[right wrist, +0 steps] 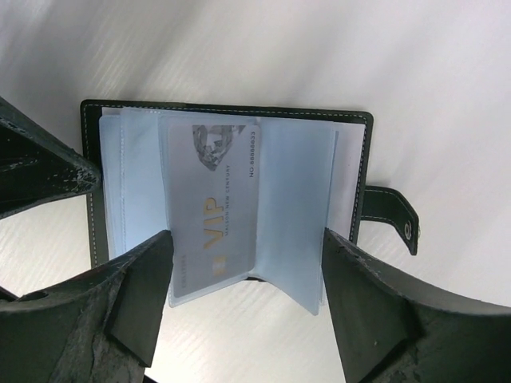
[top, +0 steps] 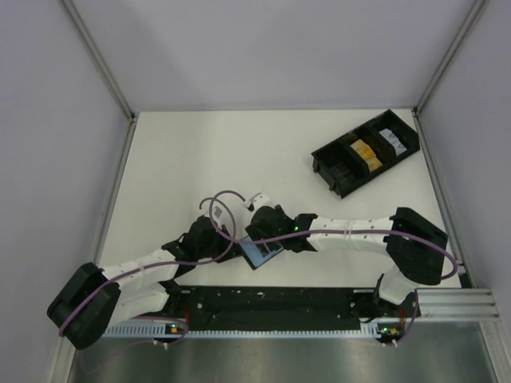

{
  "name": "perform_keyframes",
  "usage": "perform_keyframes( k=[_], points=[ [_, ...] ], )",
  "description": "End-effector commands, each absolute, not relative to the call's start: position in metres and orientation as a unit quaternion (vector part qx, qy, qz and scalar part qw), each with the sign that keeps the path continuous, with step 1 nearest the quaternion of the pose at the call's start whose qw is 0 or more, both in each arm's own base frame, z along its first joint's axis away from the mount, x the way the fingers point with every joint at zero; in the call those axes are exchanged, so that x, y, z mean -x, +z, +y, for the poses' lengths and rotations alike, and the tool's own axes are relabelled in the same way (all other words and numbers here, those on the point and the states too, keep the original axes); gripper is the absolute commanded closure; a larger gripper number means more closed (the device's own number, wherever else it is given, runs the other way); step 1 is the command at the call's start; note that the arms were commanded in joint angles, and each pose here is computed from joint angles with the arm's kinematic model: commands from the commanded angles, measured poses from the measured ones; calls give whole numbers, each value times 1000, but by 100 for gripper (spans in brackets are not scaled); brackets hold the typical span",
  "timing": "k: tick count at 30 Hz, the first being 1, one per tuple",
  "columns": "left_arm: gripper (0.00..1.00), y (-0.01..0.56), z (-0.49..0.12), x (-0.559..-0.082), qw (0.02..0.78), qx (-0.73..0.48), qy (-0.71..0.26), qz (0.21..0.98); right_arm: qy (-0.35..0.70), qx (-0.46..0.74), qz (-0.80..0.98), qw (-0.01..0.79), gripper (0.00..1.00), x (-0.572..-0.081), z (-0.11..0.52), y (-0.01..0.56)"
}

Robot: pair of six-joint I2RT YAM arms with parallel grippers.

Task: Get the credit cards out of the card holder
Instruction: Remove the credit card from the card holder.

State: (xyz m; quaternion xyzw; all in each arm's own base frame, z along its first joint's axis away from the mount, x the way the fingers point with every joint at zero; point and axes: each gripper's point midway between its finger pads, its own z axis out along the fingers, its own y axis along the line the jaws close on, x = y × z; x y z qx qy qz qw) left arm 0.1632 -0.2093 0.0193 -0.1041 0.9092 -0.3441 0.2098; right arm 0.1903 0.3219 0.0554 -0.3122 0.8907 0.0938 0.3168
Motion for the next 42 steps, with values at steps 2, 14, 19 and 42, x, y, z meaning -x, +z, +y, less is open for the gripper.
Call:
perform_keyframes(
  k=[2, 14, 19, 42],
  points=[
    [100, -8, -185, -150, 195, 103, -278, 935, 53, 289, 894, 338, 24, -206, 298, 62],
    [100, -7, -187, -150, 194, 100, -282, 934, 81, 294, 888, 344, 7, -203, 303, 79],
    [100, -5, -187, -151, 196, 100, -283, 933, 199, 337, 854, 343, 10, -181, 333, 100],
    [100, 54, -199, -165, 256, 97, -347, 897, 331, 261, 864, 275, 47, -187, 336, 70]
  ],
)
